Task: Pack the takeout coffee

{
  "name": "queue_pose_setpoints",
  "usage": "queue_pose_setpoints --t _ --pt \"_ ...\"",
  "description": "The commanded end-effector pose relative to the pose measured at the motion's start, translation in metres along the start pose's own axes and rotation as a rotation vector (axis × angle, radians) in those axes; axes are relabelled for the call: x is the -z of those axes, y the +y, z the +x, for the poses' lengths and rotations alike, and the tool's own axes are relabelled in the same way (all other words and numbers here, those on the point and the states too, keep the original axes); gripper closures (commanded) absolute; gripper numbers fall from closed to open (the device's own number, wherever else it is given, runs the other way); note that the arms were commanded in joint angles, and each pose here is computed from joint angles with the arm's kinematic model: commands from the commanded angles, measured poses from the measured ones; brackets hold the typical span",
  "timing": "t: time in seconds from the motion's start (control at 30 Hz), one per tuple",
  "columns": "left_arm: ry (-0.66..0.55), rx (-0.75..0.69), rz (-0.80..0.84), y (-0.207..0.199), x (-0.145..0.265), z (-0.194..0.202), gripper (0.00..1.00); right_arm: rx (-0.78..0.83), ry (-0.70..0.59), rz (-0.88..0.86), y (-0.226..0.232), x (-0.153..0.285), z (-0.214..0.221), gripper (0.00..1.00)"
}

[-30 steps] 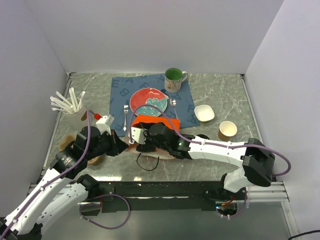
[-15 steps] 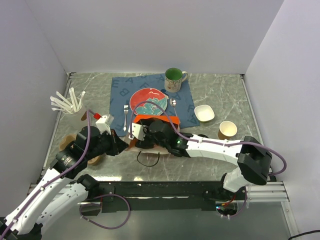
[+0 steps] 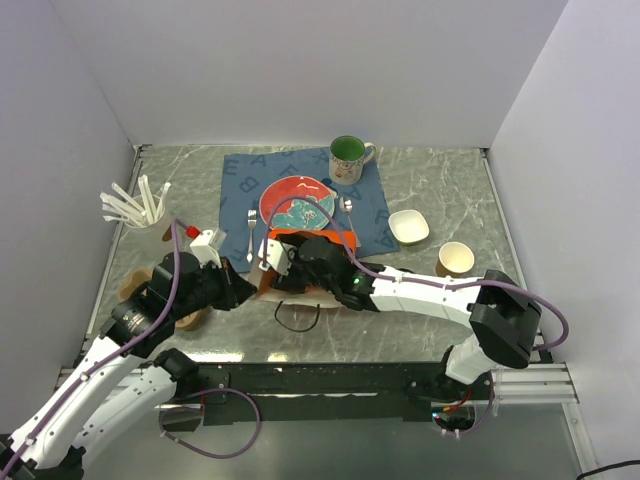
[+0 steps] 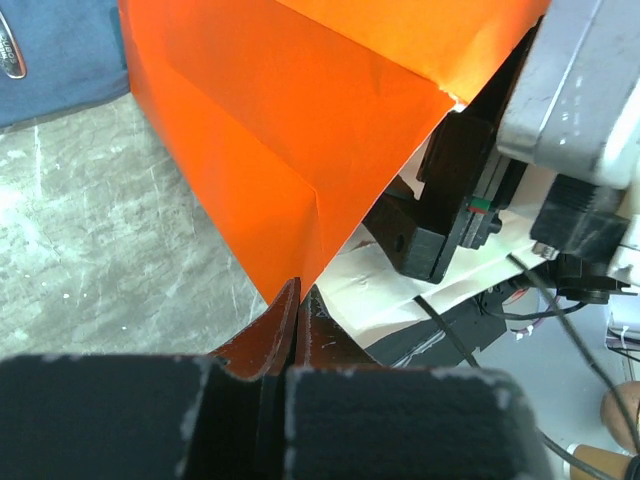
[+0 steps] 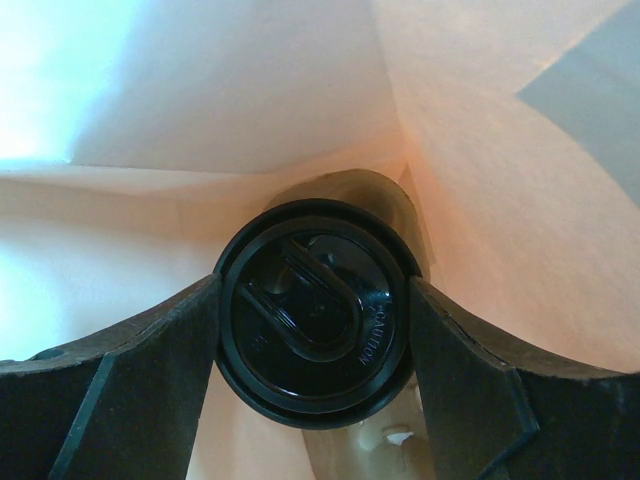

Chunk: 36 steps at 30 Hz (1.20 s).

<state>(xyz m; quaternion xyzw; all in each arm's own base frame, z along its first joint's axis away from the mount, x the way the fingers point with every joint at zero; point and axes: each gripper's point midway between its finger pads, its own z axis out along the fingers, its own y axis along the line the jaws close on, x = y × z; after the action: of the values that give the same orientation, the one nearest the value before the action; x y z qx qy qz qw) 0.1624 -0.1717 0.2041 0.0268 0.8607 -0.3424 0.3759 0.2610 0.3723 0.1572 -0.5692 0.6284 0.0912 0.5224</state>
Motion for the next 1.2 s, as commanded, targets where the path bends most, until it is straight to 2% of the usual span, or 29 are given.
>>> queue_pose_setpoints --t 0.0,0.13,0.33,0.6,0.83,1.0,1.17 --pt "-0.008 0.012 0.001 -0.004 0.004 -0.005 0.99 -0.062 0.038 0.047 -0.013 -0.003 0.007 0.65" --pt "-0.010 0.005 -0.002 -0.005 0.001 -0.009 0.99 -0.052 0.006 0.066 -0.024 0.005 -0.009 0.65" --pt "-0.026 -0.005 -0.025 -0.001 -0.004 -0.013 0.99 -0.009 -0.009 0.002 -0.023 0.032 -0.023 0.65" --pt "-0.031 -0.014 -0.016 0.001 -0.007 -0.011 0.99 0.039 0.054 -0.001 -0.028 0.065 0.004 0.65" --pt "-0.021 -0.026 0.011 -0.004 -0.008 -0.009 0.99 0.079 0.094 0.006 -0.043 0.064 0.026 0.65" --pt "-0.030 -0.043 0.027 -0.010 -0.004 -0.015 0.99 0.151 0.050 -0.139 -0.017 0.065 0.012 0.66" --pt "-0.075 -0.030 -0.005 -0.008 -0.001 -0.027 0.99 0.159 0.058 -0.146 -0.014 0.060 0.003 0.67"
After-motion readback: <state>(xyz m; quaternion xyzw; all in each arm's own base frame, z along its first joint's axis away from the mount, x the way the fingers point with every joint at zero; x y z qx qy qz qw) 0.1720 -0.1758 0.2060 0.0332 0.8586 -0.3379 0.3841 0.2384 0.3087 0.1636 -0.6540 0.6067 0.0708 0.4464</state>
